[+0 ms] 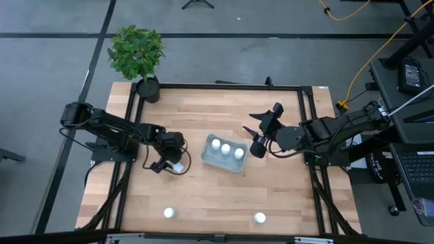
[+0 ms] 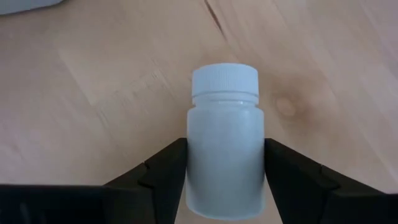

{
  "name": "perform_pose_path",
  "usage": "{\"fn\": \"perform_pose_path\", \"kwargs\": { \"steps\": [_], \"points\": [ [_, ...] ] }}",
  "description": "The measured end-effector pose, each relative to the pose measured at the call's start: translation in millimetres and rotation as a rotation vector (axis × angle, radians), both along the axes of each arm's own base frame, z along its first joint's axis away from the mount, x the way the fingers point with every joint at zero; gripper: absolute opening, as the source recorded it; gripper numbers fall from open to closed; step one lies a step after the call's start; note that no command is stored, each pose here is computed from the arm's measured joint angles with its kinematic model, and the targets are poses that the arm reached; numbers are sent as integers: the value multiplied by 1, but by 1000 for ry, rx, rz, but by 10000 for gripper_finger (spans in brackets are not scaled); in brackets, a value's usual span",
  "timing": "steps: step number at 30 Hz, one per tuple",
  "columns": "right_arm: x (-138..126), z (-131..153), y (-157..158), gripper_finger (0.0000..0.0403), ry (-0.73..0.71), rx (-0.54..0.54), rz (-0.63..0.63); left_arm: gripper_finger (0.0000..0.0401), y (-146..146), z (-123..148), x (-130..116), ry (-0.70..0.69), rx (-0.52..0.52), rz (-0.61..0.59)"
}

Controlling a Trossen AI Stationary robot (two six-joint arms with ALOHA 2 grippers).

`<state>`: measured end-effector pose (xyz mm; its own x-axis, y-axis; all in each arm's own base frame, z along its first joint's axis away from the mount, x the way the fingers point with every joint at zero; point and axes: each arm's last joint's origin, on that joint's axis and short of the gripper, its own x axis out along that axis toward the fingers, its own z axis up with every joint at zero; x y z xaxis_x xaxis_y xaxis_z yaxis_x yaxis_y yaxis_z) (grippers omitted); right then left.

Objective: Pick and place pill bottles into a basket
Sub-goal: Put the white pill bottle into the gray bin

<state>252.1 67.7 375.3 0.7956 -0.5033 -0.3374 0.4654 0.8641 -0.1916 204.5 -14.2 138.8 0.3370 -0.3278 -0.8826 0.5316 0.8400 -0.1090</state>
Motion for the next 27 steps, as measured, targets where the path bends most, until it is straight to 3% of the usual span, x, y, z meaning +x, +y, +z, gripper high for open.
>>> {"fn": "perform_pose_path", "kwargs": {
  "steps": [17,21,27],
  "points": [
    [0,0,0,229,5,-5,2,155,2,0,8,-47,25,146],
    [0,0,0,229,5,-5,2,155,3,11,16,-148,24,231],
    [0,0,0,229,7,-6,2,154,5,56,29,-373,-11,359]
  ]
}}
